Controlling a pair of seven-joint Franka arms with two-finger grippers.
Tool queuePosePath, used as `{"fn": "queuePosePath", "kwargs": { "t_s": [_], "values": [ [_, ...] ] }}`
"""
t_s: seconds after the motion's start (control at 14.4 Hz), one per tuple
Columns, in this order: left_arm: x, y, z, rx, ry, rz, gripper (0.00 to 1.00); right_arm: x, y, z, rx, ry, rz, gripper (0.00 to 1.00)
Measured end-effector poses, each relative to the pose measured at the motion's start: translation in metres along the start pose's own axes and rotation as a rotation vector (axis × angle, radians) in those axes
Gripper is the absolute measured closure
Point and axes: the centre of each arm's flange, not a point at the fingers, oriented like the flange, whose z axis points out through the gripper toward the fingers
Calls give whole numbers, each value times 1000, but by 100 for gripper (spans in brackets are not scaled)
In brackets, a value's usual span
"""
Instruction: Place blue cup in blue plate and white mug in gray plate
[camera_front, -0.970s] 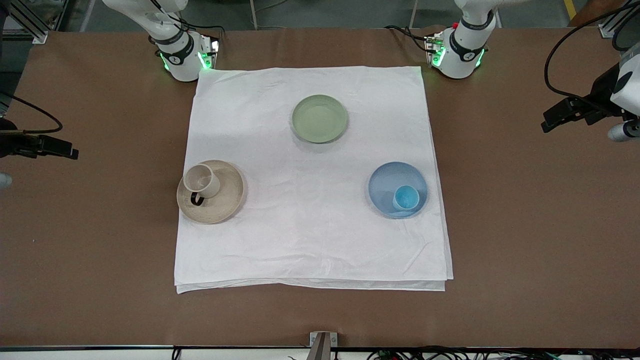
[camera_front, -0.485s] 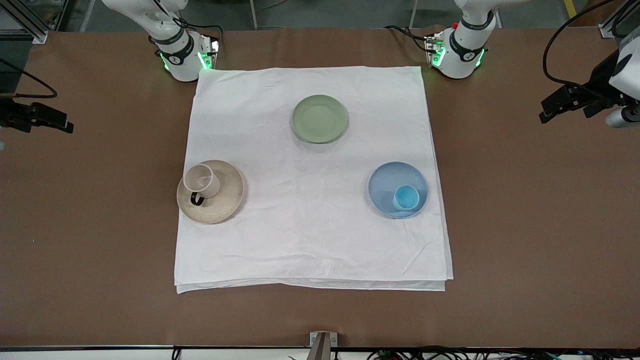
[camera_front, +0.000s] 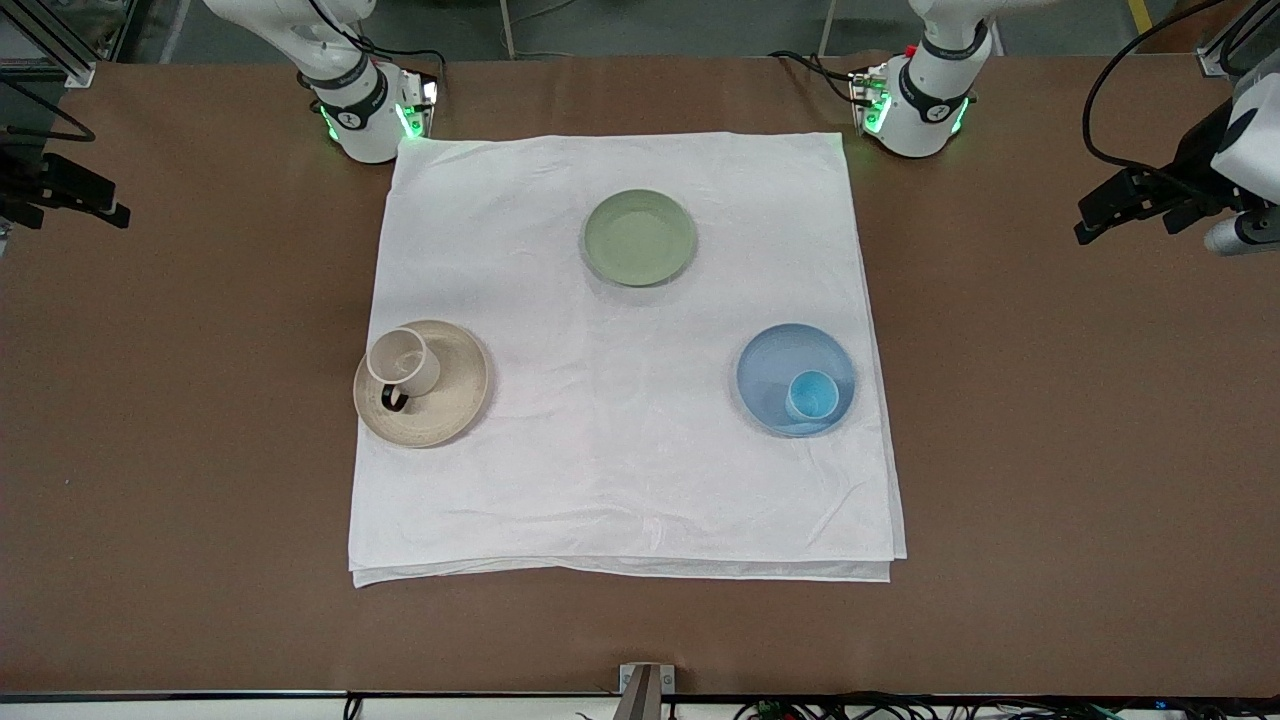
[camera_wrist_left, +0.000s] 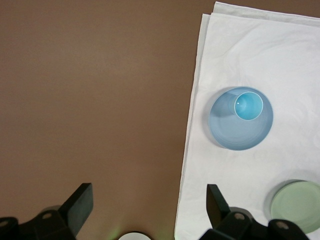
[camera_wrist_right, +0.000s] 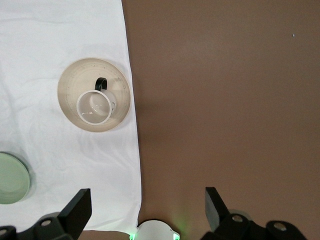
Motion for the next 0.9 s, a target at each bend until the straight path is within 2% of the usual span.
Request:
{"fn": "queuePosePath", "kwargs": {
  "t_s": [0.28,0.9],
  "values": [
    [-1,1,-1,-1,2,1,0,4,1,2,-2,24,-2,0],
    [-2,5,-3,-1,5,10,0,6,1,7,-2,23,-50,0]
  ]
}}
